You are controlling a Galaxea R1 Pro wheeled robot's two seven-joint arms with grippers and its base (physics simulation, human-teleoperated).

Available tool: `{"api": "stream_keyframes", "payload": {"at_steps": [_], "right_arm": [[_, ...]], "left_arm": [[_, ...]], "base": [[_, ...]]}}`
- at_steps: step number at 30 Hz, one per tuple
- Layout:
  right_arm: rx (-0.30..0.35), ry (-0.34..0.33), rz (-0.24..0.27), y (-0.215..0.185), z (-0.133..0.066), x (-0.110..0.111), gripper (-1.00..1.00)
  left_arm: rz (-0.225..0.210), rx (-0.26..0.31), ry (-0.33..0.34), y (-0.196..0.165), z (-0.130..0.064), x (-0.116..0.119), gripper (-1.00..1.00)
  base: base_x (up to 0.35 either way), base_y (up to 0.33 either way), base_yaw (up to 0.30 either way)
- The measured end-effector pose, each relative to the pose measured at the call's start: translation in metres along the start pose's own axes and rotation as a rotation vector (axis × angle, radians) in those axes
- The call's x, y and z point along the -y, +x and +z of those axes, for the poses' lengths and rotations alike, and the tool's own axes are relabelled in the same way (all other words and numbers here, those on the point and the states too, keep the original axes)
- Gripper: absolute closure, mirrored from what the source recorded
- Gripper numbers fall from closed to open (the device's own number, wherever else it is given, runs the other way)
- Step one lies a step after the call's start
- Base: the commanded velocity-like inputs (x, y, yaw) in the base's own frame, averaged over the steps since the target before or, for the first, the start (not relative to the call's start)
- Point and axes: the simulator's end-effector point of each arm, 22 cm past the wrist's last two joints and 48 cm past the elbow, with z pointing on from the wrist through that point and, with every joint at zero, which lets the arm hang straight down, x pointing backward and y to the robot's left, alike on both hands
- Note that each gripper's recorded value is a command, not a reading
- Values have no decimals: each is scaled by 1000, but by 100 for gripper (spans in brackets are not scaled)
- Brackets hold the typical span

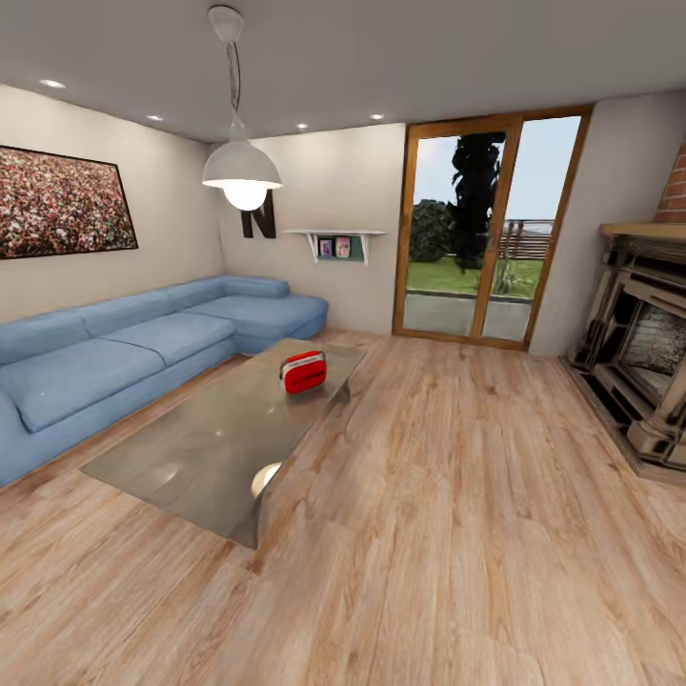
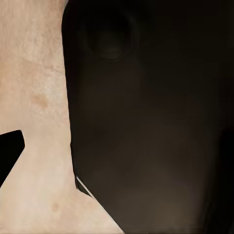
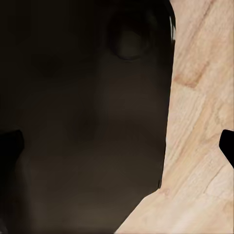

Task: Turn on the radio receiver that's on the table in the living room.

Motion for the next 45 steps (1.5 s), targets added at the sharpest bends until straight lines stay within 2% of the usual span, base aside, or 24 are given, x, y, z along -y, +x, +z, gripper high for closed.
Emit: {"api": "stream_keyframes", "payload": {"at_steps": [10, 13, 16, 26, 34, 37, 38, 39, 41, 43, 45], "right_arm": [[26, -50, -4, -22, -1, -40, -100], [27, -64, -4, -23, -2, -51, -100], [28, -63, -4, -24, -2, -51, -100], [29, -63, -4, -24, -2, -51, -100], [89, -63, -3, -50, -3, -50, -100], [209, -56, -2, -108, -11, -45, -100], [301, -48, 0, -153, -22, -38, -100], [334, -45, 1, -168, -27, -36, -100], [443, -31, 0, -219, -46, -25, -100], [548, -19, -6, -271, -70, -16, -100], [617, 4, -26, -307, -89, -3, -100]], "left_arm": [[2, -50, 52, 42, -2, 40, -100], [1, -52, 69, 43, -3, 53, -100], [0, -53, 83, 43, -4, 64, -100], [-3, -52, 96, 43, -5, 74, -100], [-4, -33, 114, 34, -6, 89, -100], [-10, 95, 116, -30, -8, 92, -100], [-14, 175, 114, -69, -14, 92, -100], [-16, 203, 112, -83, -16, 92, -100], [-24, 284, 93, -124, -27, 89, -100], [-34, 328, 52, -160, -39, 80, -100], [-43, 364, 14, -198, -56, 69, -100]], "base": [[0, 0, 0], [0, 0, 0], [0, 0, 0], [0, 0, 0], [0, 0, 0], [0, 0, 0], [0, 0, 0], [0, 0, 0], [0, 0, 0], [0, 0, 0], [0, 0, 0]]}}
